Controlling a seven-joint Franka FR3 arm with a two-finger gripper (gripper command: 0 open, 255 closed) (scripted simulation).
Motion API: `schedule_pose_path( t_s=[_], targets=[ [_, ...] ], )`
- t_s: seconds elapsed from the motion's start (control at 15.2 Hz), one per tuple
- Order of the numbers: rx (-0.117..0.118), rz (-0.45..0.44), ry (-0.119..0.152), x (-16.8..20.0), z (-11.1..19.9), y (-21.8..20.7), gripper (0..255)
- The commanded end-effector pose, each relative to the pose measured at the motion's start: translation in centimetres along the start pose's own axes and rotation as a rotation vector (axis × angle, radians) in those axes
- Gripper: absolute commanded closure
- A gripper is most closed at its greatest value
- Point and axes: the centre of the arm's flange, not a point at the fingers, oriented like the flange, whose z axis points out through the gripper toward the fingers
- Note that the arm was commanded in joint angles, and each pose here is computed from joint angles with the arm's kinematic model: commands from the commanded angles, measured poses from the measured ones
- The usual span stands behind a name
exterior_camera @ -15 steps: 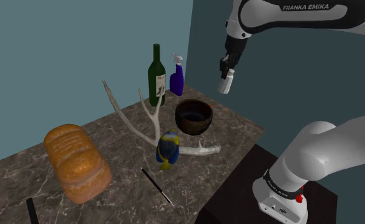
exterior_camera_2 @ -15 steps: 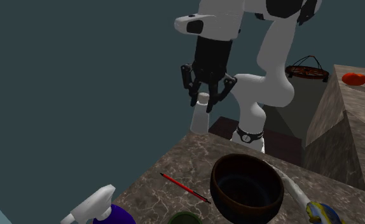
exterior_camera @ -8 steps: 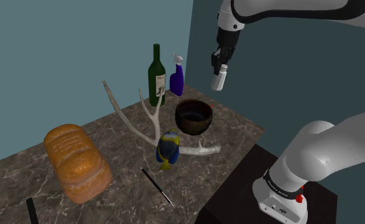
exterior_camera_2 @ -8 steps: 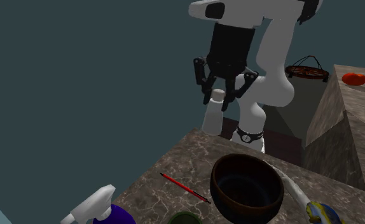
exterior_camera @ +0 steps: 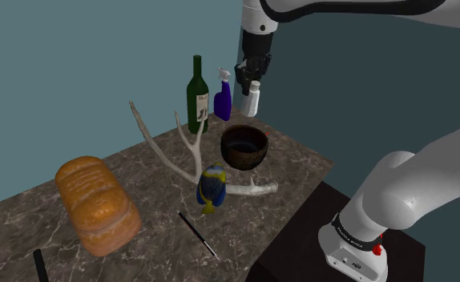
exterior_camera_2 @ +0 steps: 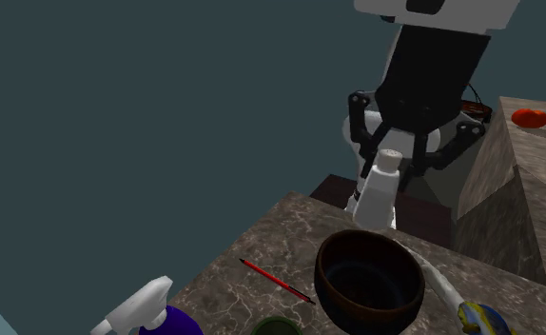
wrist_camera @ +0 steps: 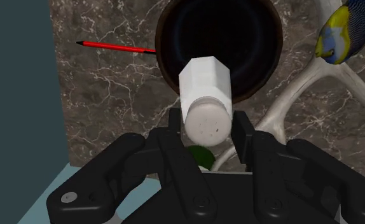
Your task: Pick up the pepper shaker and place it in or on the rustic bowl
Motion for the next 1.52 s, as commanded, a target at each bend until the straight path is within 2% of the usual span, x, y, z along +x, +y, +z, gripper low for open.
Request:
schedule_pose_path(
  t_s=[0.0, 1.12, 1.45],
  targets=[
    [0.001, 0.001, 0.0, 0.2, 0.4, -1.0, 255],
    [0.001, 0.001, 0.0, -0.2, 9.3, -2.0, 255],
    [0.001, 0.001, 0.0, -0.2, 9.3, -2.0, 255]
  ],
)
